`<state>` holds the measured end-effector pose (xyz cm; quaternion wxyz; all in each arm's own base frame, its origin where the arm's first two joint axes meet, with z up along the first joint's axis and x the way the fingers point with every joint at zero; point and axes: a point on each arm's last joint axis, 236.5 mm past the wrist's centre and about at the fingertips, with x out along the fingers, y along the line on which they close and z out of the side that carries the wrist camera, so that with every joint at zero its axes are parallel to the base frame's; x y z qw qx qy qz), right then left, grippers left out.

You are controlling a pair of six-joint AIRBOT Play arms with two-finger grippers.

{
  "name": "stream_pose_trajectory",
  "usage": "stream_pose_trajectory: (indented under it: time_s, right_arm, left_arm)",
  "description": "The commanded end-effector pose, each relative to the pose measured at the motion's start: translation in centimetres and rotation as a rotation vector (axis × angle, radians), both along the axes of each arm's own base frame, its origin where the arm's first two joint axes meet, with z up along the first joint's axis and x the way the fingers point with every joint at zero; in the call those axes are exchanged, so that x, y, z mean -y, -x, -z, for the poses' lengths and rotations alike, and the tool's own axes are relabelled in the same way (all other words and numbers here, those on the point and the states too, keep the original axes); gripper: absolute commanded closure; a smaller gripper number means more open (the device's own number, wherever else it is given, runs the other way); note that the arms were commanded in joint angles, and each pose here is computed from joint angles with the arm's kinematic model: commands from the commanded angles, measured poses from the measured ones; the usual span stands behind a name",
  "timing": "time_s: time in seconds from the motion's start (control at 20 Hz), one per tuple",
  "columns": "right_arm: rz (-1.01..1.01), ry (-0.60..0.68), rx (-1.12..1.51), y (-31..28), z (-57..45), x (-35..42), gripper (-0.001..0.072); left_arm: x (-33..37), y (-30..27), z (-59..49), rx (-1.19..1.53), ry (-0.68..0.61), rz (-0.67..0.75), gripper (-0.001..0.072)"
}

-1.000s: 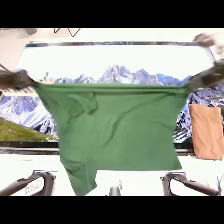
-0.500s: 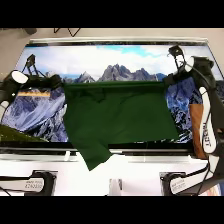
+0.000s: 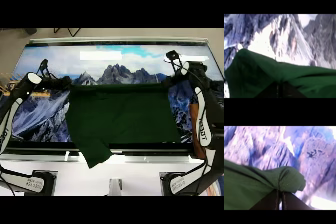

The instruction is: Fold the shirts.

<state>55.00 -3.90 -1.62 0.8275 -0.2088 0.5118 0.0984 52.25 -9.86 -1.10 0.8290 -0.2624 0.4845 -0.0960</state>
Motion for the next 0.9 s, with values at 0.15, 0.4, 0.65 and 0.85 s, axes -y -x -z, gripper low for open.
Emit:
stream_pose_trajectory:
  time_s: [0.15,0.4,0.65,0.85]
  right_arm:
    - [-0.059,-0.01,-0.467,11.0,5.1,1.2,0.0681]
    - [-0.025,-0.141,-0.501,11.8,6.9,-1.6,0.0681]
    - [-0.048,0.016,-0.515,13.0,3.0,1.9,0.0163]
    - [0.049,-0.043,-0.582,17.4,-0.6,5.5,0.0162]
  left_arm:
    - [0.8,11.7,6.0,-0.444,-0.04,0.216,0.0673]
    - [2.0,12.7,6.7,-0.487,-0.028,0.211,0.0672]
    - [1.6,13.6,2.6,-0.518,0.039,0.279,0.0096]
    - [-0.2,17.9,-0.5,-0.523,0.042,0.295,0.0097]
